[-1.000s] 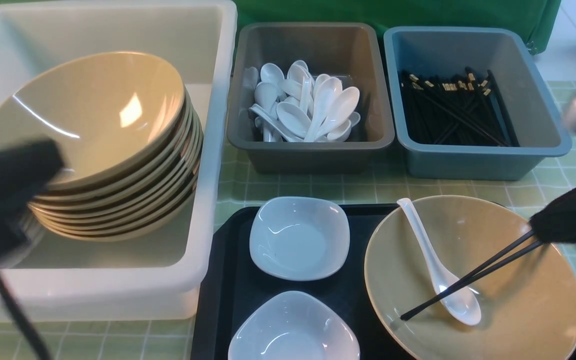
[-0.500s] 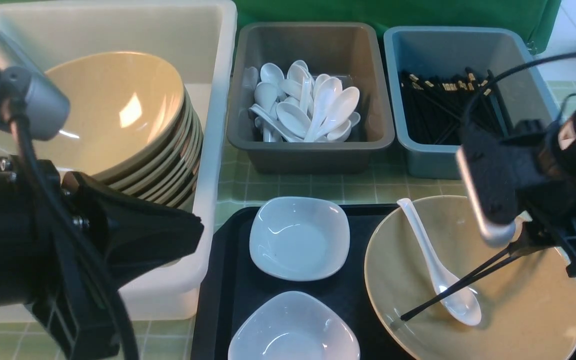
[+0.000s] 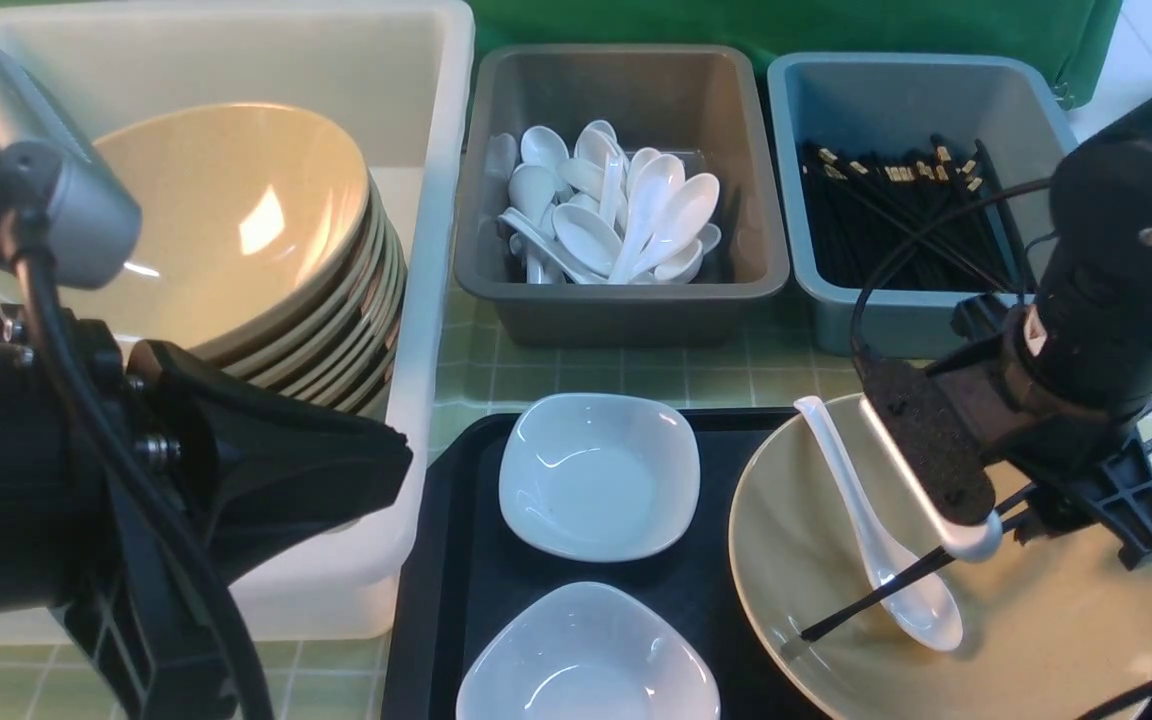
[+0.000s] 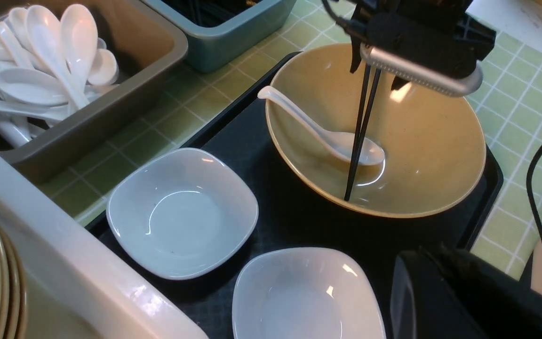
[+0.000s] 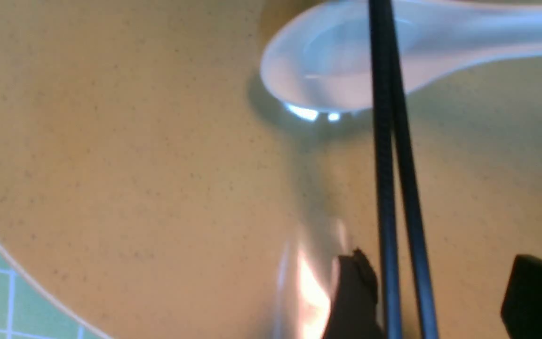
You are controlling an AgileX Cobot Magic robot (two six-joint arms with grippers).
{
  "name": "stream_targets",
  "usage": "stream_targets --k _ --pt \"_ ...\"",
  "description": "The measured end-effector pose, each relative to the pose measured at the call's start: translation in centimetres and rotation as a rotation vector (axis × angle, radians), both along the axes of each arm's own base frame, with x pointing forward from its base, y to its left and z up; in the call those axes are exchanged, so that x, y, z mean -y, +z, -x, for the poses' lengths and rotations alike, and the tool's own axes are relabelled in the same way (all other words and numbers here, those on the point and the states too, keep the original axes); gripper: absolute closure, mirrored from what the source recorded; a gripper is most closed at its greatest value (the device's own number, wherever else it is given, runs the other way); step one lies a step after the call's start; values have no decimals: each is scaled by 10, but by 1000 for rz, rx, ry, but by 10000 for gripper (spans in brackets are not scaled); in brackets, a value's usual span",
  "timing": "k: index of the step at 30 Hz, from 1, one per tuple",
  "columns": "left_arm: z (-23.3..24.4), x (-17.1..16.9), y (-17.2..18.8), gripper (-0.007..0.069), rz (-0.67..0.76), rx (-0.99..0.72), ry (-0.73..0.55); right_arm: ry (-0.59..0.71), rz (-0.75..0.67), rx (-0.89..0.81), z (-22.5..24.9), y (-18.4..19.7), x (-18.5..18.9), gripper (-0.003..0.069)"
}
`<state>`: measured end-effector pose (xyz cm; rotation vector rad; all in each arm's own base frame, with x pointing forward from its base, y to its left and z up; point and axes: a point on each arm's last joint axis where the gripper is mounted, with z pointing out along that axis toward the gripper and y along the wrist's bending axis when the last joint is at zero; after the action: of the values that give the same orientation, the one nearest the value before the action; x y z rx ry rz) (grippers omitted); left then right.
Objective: On green table put chopsticks spoon bowls plates into blue grey white boxes.
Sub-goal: 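Move the grippers toward the tableware on the black tray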
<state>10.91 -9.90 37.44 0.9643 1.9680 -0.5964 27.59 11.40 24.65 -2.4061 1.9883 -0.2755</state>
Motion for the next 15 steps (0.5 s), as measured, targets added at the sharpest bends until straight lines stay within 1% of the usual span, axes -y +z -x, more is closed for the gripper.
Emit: stream_targets --k 7,10,13,14,15 --pt "0 0 0 627 1 2 1 0 31 -65 -9 -24 -4 237" --pt "0 0 0 627 1 2 1 2 37 -77 -12 -32 -6 258" --pt "0 0 0 627 1 2 1 2 39 -82 -13 -34 -6 332" --pt "0 0 0 627 2 3 2 2 39 -82 -13 -34 -6 374" --pt "0 0 0 627 2 3 2 2 39 -81 -13 -34 -6 445"
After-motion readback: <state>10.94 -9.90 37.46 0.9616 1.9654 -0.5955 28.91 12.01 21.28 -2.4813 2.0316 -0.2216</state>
